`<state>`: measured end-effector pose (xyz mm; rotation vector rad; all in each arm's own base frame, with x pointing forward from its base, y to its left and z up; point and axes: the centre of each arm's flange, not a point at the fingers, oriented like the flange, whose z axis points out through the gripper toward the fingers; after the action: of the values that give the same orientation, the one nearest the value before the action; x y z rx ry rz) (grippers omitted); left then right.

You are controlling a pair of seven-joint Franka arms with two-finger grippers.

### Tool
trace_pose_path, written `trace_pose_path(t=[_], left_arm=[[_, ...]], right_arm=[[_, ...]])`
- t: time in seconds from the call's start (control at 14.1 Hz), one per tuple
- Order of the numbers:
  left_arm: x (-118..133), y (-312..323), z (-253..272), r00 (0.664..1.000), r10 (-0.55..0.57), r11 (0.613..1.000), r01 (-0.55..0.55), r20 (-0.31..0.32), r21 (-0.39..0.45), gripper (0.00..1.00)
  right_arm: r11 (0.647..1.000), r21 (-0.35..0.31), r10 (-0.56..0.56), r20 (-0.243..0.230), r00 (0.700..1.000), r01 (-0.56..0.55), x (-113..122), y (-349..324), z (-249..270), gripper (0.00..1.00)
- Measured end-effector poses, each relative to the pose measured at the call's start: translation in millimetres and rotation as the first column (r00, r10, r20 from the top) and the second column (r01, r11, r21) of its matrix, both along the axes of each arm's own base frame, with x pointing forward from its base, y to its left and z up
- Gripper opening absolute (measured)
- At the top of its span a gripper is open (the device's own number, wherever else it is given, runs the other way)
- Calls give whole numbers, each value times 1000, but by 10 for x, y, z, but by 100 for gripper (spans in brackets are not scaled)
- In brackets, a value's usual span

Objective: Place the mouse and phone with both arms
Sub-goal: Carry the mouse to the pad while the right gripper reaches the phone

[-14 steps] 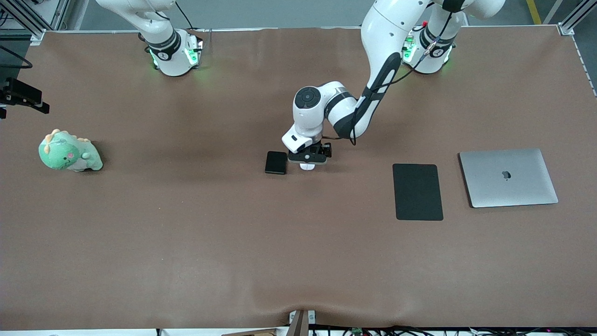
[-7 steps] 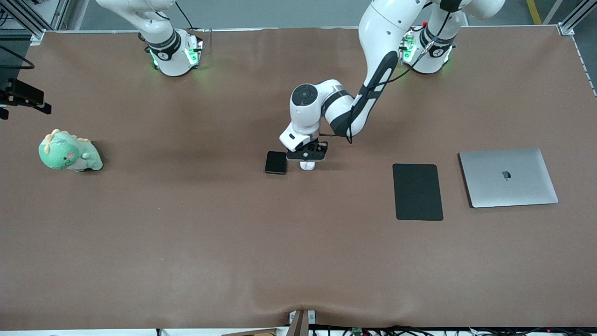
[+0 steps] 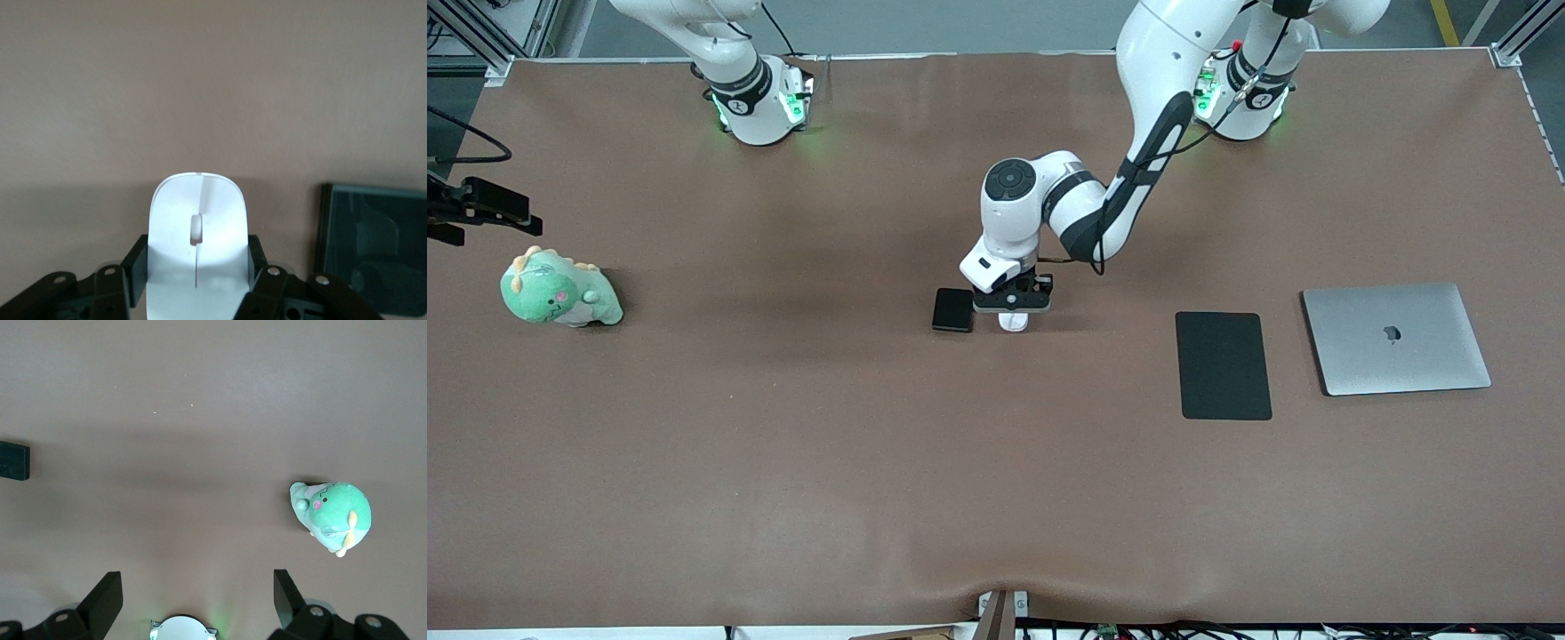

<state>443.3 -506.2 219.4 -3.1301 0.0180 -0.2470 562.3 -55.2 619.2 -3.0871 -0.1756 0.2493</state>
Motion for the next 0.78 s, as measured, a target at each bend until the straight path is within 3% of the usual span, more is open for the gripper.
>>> trace_pose_path(t=[0.21,0.57,0.78], left_arm=[[288,244,537,999,36,999,-36,26,2,60],[821,869,962,995,92,996,-93,48,9,60],[1158,1366,1010,995,95,995,-97,40,37,60]], right_arm=[[1000,2,8,-24,1000,-8,105,27,-185,100],[997,0,71,25,997,-71,343,378,-368,100],[995,8,100,22,995,-101,469,575,-563,100]])
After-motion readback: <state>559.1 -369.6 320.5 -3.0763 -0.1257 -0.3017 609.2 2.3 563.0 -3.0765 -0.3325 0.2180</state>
